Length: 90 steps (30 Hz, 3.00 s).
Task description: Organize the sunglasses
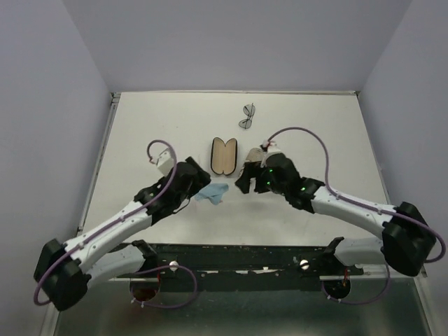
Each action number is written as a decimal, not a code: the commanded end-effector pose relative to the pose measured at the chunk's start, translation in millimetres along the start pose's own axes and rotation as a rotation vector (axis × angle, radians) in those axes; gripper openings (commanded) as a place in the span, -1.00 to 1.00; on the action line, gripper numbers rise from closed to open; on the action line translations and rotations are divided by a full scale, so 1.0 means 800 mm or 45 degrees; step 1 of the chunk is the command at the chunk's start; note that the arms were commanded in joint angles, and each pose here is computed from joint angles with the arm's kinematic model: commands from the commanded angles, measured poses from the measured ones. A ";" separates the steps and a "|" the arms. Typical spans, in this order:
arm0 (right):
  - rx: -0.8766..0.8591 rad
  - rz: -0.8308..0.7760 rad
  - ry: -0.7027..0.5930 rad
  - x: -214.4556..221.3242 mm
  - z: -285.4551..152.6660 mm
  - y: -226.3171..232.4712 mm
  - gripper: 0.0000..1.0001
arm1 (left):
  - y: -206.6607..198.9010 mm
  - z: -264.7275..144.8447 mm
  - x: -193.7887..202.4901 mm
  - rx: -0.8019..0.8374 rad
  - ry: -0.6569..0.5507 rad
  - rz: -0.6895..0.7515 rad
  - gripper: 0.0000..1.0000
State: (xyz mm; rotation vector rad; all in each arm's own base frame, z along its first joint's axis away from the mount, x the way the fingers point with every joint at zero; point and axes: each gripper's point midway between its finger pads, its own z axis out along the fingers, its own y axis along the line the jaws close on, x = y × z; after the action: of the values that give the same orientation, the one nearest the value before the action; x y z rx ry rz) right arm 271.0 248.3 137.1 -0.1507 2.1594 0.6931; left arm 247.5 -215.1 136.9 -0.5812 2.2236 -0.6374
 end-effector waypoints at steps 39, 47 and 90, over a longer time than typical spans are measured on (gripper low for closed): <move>-0.070 -0.415 0.217 0.048 0.038 0.186 -0.99 | 0.185 -0.076 -0.058 -0.139 -0.446 -0.318 0.97; 0.000 -0.393 0.322 0.029 0.037 0.176 -0.99 | 0.162 -0.086 -0.070 -0.140 -0.409 -0.201 0.98; 0.232 -0.175 0.738 0.120 -0.016 0.015 -0.99 | 0.147 -0.067 -0.054 -0.224 -0.207 -0.017 0.98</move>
State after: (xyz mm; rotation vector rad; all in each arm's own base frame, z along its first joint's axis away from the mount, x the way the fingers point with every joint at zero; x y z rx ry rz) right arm 183.5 241.5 49.8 -0.3840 2.8137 0.2871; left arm 208.0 -83.6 114.8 -0.7247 2.1293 -0.3869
